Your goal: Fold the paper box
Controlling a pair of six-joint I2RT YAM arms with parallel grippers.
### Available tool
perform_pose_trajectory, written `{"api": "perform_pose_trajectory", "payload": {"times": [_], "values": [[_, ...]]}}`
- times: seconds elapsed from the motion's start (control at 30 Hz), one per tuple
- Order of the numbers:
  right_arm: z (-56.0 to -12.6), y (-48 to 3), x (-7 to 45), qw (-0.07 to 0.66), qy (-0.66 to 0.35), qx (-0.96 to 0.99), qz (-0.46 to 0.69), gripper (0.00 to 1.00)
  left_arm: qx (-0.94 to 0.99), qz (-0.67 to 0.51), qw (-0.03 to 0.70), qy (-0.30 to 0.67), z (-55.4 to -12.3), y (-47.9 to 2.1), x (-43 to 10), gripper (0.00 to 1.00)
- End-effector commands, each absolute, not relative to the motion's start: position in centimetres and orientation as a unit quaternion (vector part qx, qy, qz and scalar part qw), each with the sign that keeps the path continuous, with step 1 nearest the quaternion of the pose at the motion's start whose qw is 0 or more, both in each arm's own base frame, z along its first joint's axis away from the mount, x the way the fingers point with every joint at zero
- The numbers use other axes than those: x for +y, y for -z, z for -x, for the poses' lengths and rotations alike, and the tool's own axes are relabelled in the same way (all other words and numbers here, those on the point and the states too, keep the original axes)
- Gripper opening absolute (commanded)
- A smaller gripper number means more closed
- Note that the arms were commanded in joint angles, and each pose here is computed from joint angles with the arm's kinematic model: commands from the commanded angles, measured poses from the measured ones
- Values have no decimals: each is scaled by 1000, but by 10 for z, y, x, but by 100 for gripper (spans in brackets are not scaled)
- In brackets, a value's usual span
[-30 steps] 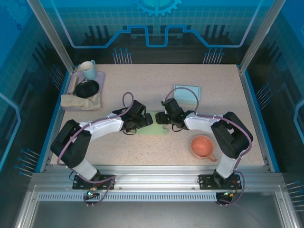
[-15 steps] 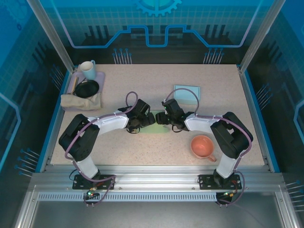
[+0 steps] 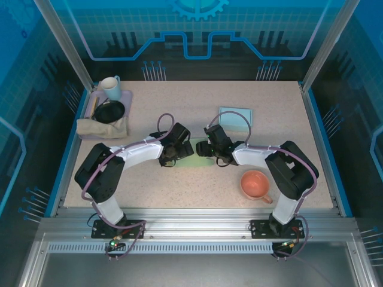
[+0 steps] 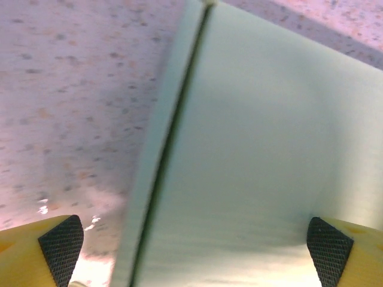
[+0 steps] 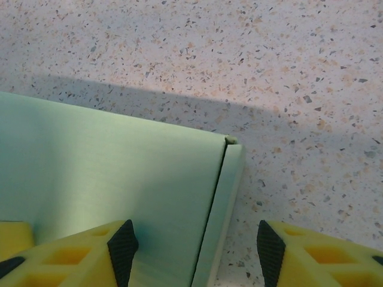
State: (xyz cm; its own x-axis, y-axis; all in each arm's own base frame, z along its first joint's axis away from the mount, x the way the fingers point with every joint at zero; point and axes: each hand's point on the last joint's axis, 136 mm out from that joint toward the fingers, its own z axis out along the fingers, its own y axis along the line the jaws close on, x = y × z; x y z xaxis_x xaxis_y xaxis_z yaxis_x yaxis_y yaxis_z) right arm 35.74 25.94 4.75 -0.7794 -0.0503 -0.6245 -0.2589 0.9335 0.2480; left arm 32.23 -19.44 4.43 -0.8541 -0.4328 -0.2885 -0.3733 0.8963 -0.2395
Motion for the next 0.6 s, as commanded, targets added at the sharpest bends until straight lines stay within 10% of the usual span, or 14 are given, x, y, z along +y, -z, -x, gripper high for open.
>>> {"api": "perform_pose_trajectory", "payload": {"times": [0.0, 0.57], "values": [[-343, -29, 255, 296, -147, 940, 83, 59, 953, 227, 190, 65, -318, -72, -177, 99], [-334, -18, 254, 290, -157, 941, 79, 57, 915, 355, 136, 135, -309, -70, -197, 99]]}}
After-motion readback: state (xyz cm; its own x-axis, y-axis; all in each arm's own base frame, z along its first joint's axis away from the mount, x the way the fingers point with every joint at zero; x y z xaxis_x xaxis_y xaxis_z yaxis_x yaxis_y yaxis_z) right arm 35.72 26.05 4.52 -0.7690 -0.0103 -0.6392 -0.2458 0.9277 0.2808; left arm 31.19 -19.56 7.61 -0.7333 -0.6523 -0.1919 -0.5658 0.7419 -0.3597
